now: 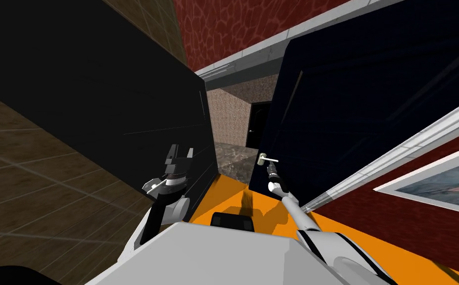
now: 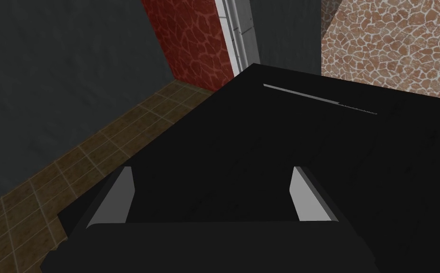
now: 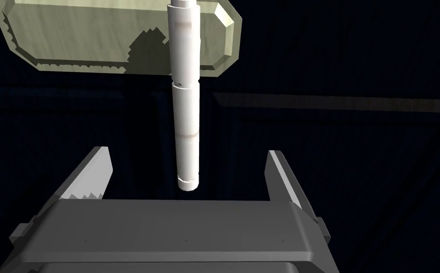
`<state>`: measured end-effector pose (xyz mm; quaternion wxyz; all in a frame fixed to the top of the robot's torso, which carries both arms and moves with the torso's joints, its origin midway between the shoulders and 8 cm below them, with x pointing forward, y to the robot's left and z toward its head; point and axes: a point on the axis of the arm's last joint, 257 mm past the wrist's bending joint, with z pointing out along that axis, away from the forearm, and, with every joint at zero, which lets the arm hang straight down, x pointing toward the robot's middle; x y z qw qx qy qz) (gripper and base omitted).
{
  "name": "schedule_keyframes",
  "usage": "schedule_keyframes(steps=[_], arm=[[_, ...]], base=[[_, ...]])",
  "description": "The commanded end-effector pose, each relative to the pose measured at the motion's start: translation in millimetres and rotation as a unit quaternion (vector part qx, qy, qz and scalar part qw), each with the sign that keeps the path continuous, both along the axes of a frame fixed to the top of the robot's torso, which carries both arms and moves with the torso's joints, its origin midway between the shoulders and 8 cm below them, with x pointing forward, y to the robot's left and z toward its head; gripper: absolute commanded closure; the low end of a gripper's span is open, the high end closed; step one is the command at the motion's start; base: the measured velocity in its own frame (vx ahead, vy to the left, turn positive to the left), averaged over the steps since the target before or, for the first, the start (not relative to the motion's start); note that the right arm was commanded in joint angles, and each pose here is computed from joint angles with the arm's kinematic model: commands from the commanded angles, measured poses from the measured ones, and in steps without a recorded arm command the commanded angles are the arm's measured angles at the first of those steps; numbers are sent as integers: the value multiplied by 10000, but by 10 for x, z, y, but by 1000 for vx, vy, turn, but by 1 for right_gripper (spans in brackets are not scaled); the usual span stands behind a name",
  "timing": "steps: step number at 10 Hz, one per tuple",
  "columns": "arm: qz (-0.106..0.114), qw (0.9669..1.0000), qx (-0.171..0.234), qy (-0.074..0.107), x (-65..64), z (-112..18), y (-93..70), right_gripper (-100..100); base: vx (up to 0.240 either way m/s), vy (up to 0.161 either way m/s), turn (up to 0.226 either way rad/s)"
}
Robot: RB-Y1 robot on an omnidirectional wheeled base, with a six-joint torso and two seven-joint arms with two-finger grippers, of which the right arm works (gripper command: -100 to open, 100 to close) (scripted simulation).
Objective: Pull the door open
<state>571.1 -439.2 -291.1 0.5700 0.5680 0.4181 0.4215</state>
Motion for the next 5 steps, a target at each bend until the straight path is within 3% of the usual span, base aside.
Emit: schedule_keyframes(steps=[1, 2, 5], arm=[[0, 10000, 0, 0, 0, 0, 0, -100], [-79, 10000, 0, 5, -46, -8, -120, -100], [-184, 9998, 0, 8, -113, -13, -284, -100]], base=[[23, -18, 10], [133, -22, 87], [180, -63, 83]])
